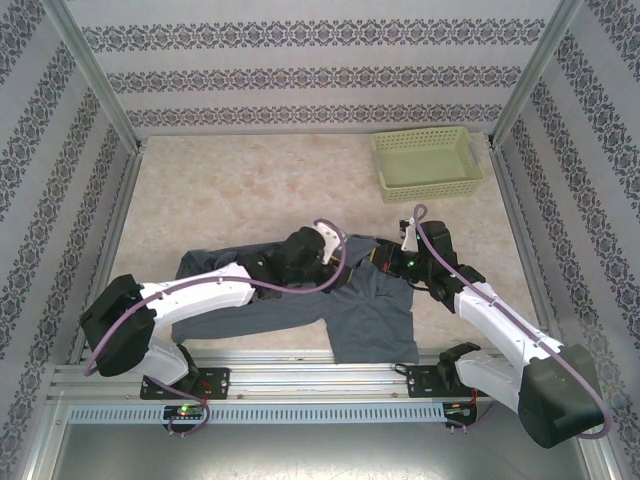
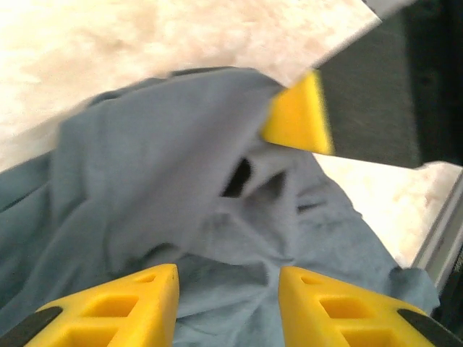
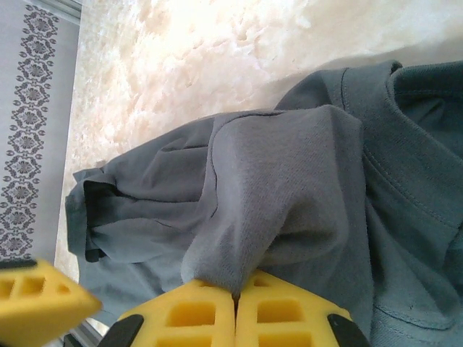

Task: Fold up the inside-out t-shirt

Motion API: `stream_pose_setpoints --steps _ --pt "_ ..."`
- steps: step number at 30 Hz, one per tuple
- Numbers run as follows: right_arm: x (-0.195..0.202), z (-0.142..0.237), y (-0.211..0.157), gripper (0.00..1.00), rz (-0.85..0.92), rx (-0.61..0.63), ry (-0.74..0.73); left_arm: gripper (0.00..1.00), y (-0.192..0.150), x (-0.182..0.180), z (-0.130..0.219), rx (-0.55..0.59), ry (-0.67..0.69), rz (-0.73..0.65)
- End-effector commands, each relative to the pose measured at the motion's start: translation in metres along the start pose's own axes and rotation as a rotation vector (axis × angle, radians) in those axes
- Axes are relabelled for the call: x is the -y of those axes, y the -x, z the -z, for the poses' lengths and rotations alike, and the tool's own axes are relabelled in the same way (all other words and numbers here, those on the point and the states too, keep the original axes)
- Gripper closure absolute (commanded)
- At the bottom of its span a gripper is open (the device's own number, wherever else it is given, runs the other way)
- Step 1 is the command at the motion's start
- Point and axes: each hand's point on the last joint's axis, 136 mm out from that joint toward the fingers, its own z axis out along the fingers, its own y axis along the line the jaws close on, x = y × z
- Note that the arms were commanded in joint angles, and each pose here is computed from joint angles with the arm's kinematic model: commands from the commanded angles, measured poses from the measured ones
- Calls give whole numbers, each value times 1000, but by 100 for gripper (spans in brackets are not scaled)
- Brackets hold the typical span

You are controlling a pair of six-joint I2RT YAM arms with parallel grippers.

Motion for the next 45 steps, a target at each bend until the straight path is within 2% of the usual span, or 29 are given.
stream_pose_setpoints --steps 1,3,5,8,11,13,16,19,21,25,27,29,33,40,45 --pt "-5 -1 0 100 15 5 15 59 -24 -19 -19 -99 107 -39" --pt "-1 0 0 100 20 10 -4 53 -26 -29 -27 -107 152 -16" --pt "10 -1 2 100 20 26 -58 52 -26 -40 -36 -116 178 27" --pt "24 -5 11 99 32 48 -120 55 -28 -48 -51 -134 152 99" --pt "28 -15 16 96 43 21 -131 65 -26 -45 -60 -138 123 104" --pt "36 -20 19 86 48 11 -172 75 -22 -44 -63 -131 95 128" --pt "60 -9 26 70 68 22 -359 86 -15 -38 -63 -101 30 167" --pt "58 11 28 56 154 46 -439 96 -12 -29 -62 -85 -32 187" --pt "51 25 25 52 220 59 -457 100 -10 -23 -61 -68 -71 208" --pt "23 29 -3 52 293 -4 -344 100 -5 -23 -60 -31 -143 277" --pt "8 16 -23 53 257 -62 -222 100 -2 -25 -59 -4 -179 315" --pt "5 5 -36 53 222 -88 -172 100 1 -27 -57 14 -200 341" --pt "12 -14 -41 55 199 -102 -180 100 2 -27 -53 34 -226 355" --pt "16 -21 -10 55 204 -19 -294 100 -1 -26 -49 35 -230 357" --pt "39 -33 2 57 191 -2 -424 100 -2 -24 -47 43 -250 361"
